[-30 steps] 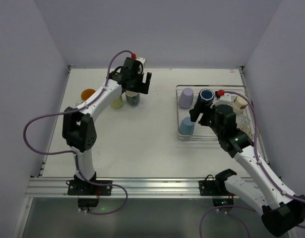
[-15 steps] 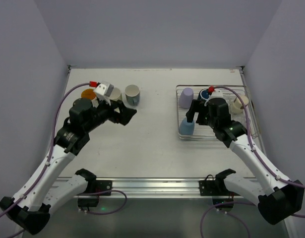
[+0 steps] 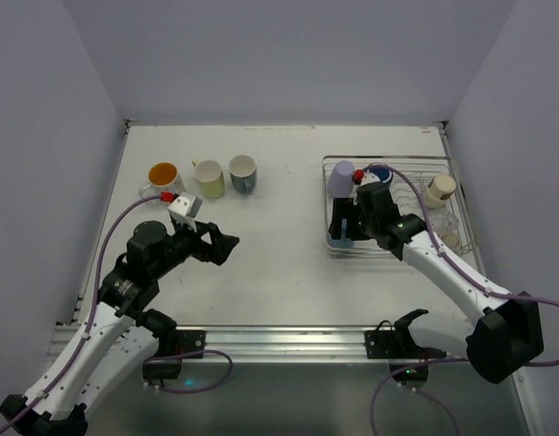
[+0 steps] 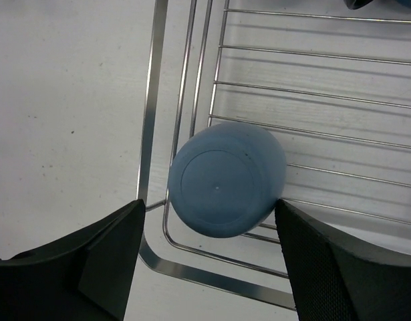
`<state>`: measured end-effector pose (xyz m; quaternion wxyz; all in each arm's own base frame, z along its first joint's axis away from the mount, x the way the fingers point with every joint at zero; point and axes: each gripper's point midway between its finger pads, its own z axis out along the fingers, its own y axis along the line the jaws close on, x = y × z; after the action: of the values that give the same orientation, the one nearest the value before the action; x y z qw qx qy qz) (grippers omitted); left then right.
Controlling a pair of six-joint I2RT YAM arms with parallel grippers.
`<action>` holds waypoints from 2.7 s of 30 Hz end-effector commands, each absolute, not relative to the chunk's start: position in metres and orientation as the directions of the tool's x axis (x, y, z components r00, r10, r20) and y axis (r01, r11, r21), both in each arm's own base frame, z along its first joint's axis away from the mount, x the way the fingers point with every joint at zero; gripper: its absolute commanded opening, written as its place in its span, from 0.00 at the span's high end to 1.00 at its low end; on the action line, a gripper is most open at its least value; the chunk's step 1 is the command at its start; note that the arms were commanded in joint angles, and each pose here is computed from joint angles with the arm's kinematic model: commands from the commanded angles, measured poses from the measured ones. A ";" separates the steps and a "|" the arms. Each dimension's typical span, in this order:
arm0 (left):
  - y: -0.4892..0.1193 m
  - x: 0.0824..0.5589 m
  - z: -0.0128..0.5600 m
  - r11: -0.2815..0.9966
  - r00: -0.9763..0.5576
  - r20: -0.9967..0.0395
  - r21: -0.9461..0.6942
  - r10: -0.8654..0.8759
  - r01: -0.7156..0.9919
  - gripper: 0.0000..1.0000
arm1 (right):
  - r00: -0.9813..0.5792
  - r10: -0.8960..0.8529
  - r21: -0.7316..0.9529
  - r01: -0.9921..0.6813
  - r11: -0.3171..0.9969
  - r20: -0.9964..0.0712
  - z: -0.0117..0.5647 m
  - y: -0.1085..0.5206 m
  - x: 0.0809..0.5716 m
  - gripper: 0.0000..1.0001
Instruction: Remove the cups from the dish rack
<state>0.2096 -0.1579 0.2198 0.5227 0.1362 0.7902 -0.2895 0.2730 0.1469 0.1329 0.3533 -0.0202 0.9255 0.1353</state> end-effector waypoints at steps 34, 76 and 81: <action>-0.199 0.198 0.229 0.619 -0.482 -0.862 -0.466 -0.157 0.633 0.09 | -0.623 0.105 0.169 -0.045 0.985 -0.775 0.168 0.138 0.333 0.25; -0.229 0.180 0.240 0.423 -0.588 -0.780 -0.617 -0.216 0.664 0.12 | -0.538 0.304 0.303 0.093 0.948 -0.786 0.179 0.128 0.371 0.68; -0.250 0.172 0.262 0.269 -0.599 -0.733 -0.678 -0.323 0.684 0.22 | -0.390 0.534 0.579 0.005 0.816 -0.750 0.222 0.146 0.347 0.69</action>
<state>0.1816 -0.2334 0.2302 0.4228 0.1405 0.7300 -0.5182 0.3447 0.1268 0.1756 0.4688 0.1102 0.8652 0.1400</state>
